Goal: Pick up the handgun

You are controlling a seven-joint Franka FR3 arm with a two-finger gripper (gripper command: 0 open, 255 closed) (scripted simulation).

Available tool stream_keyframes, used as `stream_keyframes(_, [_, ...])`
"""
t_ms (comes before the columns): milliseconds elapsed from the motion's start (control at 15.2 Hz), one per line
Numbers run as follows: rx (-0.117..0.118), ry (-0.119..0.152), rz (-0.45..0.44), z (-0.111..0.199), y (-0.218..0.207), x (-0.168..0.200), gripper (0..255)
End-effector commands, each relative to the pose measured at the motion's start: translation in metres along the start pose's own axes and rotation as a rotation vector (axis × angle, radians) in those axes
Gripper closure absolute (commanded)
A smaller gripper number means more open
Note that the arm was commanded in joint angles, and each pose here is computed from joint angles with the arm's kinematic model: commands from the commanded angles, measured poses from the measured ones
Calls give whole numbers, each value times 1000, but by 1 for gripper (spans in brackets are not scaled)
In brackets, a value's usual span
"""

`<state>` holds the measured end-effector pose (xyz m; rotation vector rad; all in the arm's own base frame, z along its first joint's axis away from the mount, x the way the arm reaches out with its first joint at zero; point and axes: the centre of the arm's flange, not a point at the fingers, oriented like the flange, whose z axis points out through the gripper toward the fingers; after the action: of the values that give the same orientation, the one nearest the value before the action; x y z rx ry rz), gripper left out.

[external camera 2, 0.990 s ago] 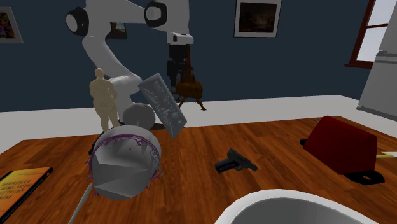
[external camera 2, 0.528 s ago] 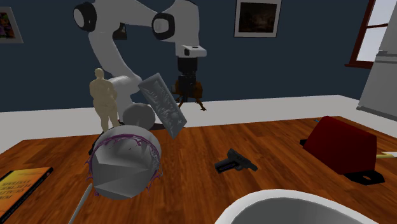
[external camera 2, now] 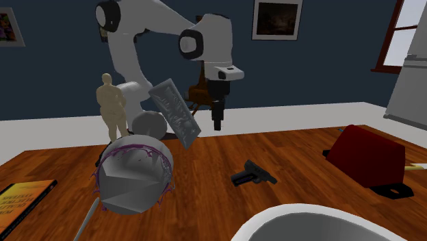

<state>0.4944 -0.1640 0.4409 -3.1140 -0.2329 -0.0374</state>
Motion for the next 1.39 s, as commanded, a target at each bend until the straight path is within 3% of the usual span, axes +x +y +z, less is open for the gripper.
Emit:
stream_keyframes(0, [5,8,-25,16,14,17,0])
stream_keyframes(858, [44,55,-172,100,96,140,0])
stream_keyframes(1320, [45,57,-176,134,99,143,0])
